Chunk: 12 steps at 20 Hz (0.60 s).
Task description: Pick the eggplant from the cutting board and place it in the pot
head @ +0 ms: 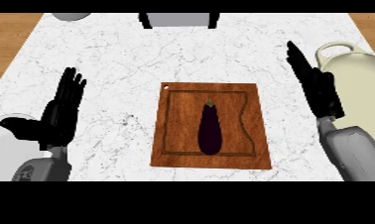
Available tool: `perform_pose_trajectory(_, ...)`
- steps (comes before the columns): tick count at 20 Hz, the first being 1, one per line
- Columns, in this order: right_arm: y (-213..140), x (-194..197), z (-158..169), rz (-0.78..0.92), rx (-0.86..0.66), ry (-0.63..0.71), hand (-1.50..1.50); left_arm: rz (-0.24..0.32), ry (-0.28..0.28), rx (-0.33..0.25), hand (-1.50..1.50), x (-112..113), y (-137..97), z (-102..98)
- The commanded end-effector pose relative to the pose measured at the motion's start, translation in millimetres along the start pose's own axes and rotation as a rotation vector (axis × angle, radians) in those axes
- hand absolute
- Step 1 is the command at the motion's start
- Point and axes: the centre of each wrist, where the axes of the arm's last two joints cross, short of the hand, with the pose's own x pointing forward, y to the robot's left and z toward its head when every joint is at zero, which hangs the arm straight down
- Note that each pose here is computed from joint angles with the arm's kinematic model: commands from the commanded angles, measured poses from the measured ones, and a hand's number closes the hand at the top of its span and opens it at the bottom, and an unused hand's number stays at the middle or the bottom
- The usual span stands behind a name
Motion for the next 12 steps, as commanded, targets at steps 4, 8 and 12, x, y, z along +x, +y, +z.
perform_pose_trajectory(4, -11, 89, 17, 0.1, -0.102, -0.575, 1.5, -0.081, -0.098, 0.013, 0.0, 11, -9, 4)
perform_pose_trajectory(8, -63, 52, 26, 0.386, -0.52, -0.373, -1.5, -0.082, -0.068, 0.024, 0.0, 4, -11, 12)
perform_pose_trajectory(12, 20, 47, 87, 0.264, -0.507, -0.559, -1.5, -0.098, -0.083, -0.043, 0.0, 6, -33, 27)
